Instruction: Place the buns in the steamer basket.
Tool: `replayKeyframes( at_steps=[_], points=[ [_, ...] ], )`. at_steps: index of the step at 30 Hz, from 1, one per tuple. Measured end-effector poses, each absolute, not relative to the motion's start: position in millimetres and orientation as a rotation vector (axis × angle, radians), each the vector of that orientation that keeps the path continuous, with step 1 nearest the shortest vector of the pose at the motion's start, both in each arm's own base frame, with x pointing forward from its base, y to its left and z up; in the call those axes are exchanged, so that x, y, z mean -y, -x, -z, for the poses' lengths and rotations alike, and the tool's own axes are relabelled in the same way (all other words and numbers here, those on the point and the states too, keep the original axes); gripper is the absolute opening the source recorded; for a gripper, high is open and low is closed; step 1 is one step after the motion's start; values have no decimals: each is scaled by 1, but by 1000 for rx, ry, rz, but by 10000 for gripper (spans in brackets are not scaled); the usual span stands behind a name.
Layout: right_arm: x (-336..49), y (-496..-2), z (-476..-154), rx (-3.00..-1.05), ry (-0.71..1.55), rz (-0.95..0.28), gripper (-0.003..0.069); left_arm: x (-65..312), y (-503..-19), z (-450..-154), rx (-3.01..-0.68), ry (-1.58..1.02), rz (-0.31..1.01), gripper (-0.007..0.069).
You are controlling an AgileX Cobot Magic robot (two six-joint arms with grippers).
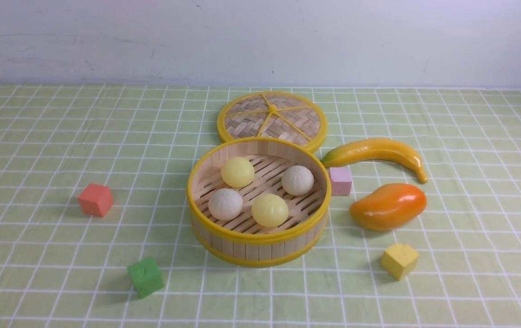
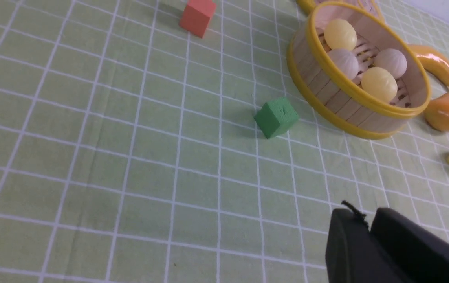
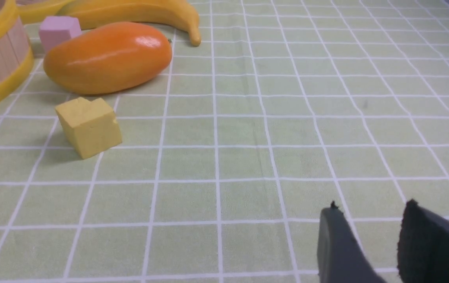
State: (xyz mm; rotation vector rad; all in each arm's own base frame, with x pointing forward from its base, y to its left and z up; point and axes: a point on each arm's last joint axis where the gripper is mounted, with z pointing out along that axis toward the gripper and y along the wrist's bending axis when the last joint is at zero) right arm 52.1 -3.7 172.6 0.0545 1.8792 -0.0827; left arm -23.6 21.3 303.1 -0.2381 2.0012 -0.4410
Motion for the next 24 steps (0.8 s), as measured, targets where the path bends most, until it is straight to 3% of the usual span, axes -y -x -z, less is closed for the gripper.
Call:
replayKeyframes(
  at_steps=[12, 16, 24],
  points=[
    [4, -52, -173, -1879, -55, 83, 239, -9, -4, -317, -1573, 131, 407, 89],
    [4, -52, -173, -1879, -55, 83, 239, -1, -18, -303, -1504, 103, 352, 92],
    [4, -52, -173, -1879, -55, 83, 239, 4, -49, -233, -1548, 204, 292, 103]
  ],
)
